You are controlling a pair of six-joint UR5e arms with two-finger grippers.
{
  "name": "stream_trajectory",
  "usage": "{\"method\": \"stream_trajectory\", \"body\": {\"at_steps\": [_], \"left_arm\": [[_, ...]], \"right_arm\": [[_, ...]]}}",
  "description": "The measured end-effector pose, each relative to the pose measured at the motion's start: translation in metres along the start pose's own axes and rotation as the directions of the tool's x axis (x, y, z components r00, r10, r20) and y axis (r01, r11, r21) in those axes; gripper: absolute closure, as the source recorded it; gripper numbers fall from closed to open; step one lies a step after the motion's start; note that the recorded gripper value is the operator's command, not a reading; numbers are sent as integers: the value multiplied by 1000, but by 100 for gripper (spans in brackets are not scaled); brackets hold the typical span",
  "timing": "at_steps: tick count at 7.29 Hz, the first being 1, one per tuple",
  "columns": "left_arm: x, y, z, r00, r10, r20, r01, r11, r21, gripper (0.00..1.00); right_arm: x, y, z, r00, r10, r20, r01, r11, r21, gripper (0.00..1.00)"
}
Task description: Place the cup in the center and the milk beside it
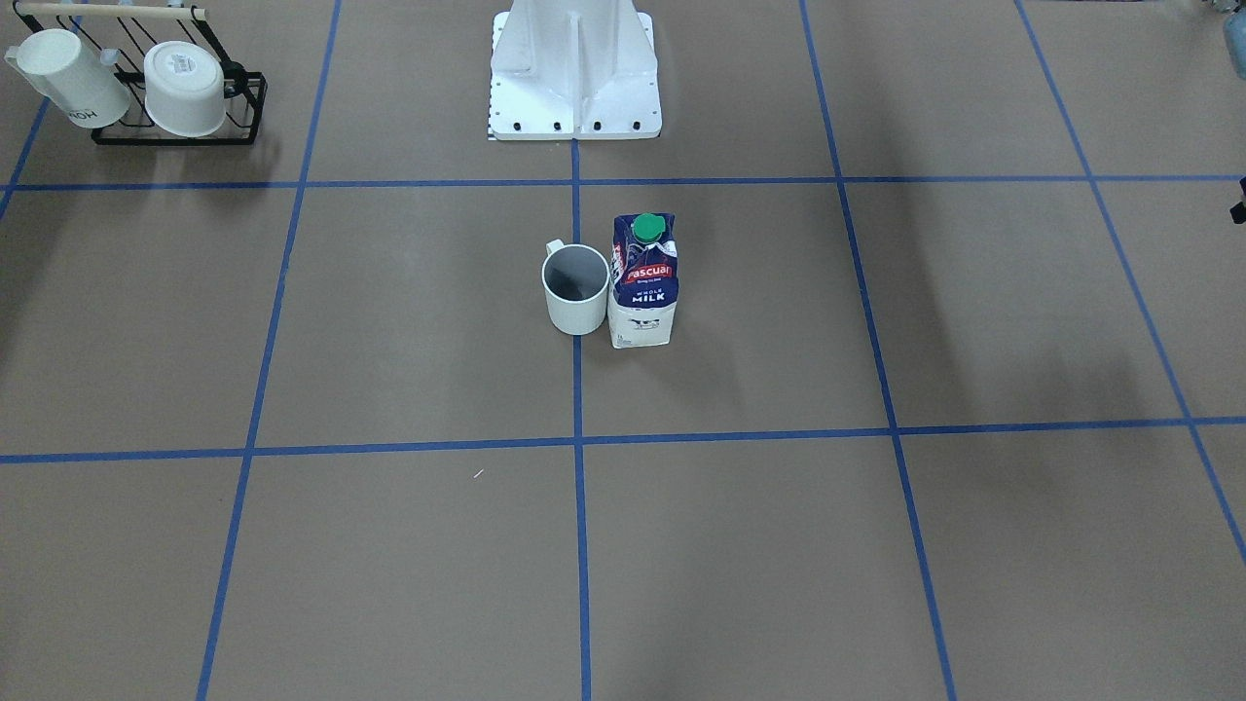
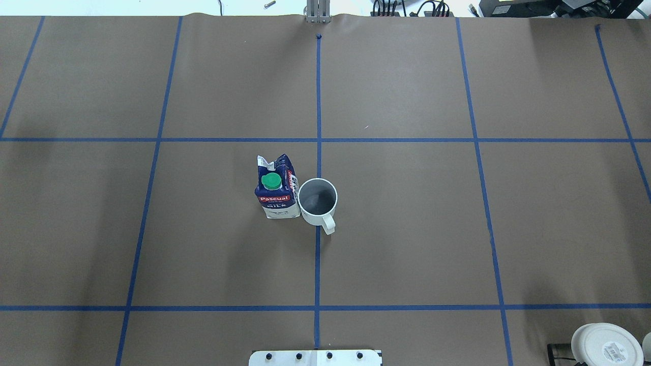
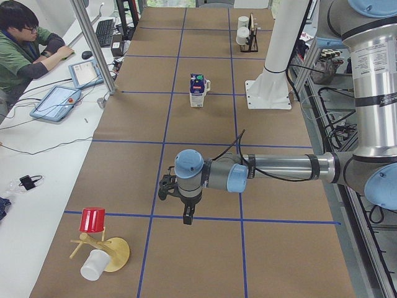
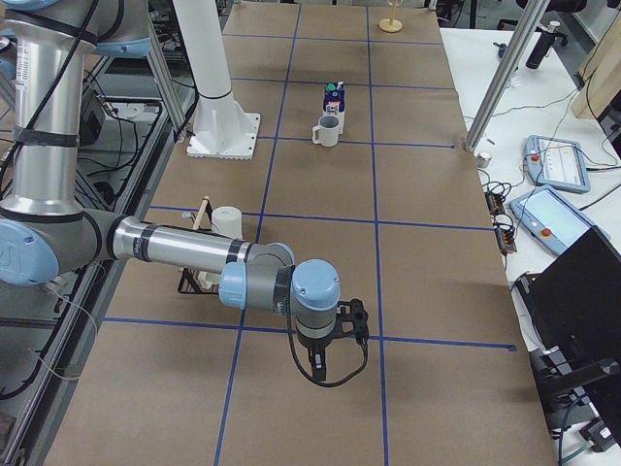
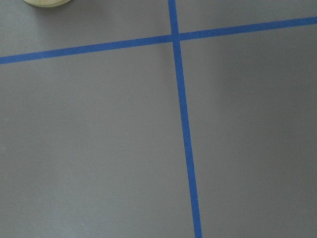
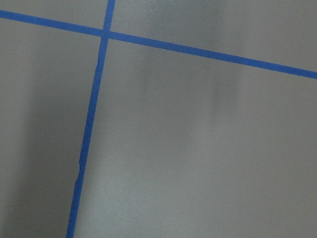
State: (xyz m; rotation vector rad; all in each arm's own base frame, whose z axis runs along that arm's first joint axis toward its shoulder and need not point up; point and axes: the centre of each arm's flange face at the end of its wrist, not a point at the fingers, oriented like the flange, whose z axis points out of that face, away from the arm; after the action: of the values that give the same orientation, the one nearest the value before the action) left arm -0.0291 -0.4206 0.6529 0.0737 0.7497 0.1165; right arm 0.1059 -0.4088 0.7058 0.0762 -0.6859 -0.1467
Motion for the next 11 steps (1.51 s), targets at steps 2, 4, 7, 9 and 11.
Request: {"method": "stream_trajectory", "body": {"at_steps": [2, 4, 7, 9, 11], "left_arm": [[1, -1, -1, 1000, 4, 3, -4, 1000, 4, 0], [1, 0, -1, 1000, 2, 3, -2, 1000, 4, 0], [-2, 1, 1, 1000, -6, 3, 6, 1000, -3, 0], [-2, 2, 2, 1000, -9, 4, 9, 1000, -4, 0], [-3, 2, 2, 1000, -10, 5, 10, 1000, -5, 0]], "right_arm": [[0, 0, -1, 1000, -1, 0, 1, 1000, 1, 0], [-2, -1, -2, 1000, -4, -1, 4, 1000, 5, 0], [-1, 3, -1, 1000, 1, 1, -1, 1000, 0, 0], [2, 19, 8, 1000, 8, 5, -8, 1000, -19, 0], [6, 30, 16, 1000, 16, 11, -15, 999, -34, 0]]}}
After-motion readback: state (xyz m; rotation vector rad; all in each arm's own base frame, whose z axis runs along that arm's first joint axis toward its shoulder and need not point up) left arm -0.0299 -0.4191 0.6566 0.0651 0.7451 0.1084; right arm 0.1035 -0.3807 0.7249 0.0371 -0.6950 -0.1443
